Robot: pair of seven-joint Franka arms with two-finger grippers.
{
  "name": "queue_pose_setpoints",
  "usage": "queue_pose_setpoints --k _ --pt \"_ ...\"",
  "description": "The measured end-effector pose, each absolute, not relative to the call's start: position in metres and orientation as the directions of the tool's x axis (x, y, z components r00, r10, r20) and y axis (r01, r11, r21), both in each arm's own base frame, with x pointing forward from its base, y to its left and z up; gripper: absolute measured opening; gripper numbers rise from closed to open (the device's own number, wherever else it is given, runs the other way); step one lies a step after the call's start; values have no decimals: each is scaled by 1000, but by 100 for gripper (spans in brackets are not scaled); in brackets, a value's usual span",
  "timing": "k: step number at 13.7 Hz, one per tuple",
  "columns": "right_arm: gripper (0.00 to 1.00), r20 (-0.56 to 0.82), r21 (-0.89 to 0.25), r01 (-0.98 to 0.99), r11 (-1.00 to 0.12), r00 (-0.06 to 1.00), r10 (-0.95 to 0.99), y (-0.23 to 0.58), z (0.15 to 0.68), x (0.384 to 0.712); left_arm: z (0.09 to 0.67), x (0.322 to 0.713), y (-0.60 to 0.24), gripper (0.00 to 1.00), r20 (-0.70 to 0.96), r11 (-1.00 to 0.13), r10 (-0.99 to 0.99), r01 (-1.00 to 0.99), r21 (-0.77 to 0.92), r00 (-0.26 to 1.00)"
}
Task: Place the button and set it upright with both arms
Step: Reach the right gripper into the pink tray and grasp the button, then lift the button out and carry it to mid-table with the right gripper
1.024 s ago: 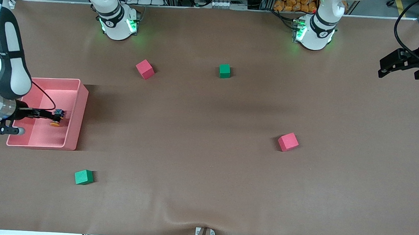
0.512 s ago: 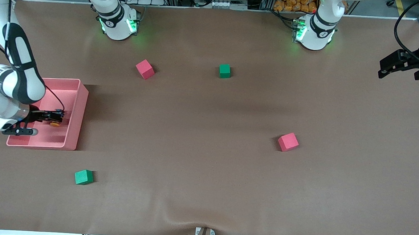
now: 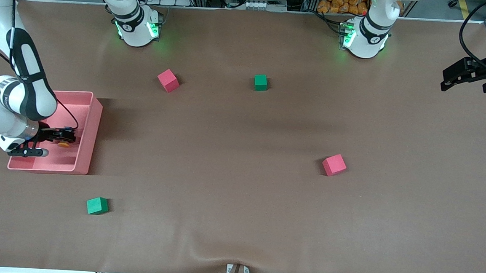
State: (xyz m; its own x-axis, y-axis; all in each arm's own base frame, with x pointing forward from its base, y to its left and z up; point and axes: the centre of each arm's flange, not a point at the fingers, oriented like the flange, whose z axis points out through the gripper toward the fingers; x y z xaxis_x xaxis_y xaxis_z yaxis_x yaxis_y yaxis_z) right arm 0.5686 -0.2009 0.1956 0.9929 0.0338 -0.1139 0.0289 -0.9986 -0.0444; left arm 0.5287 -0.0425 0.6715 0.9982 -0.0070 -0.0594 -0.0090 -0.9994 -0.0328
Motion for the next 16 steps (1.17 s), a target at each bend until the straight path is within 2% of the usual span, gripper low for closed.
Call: queue_pose_setpoints --k 2,3,8,12,16 --pt "95 -113 -44 30 -999 993 35 -201 188 568 671 529 -43 100 -59 -999 -6 -8 -33 998" --pt "89 -114 -45 33 -998 993 38 -201 186 568 671 529 -43 100 -59 -999 -7 -9 -33 998" --pt "33 -106 -42 38 -998 993 42 -203 191 573 671 529 -45 100 -61 -999 -10 -12 -33 998" --pt "33 -141 -60 52 -997 988 60 -209 220 590 668 529 -45 100 -67 -999 -10 -12 -33 998" --pt "33 -195 -91 72 -993 977 89 -202 278 618 667 529 -45 100 -68 -999 -11 -13 -33 998"
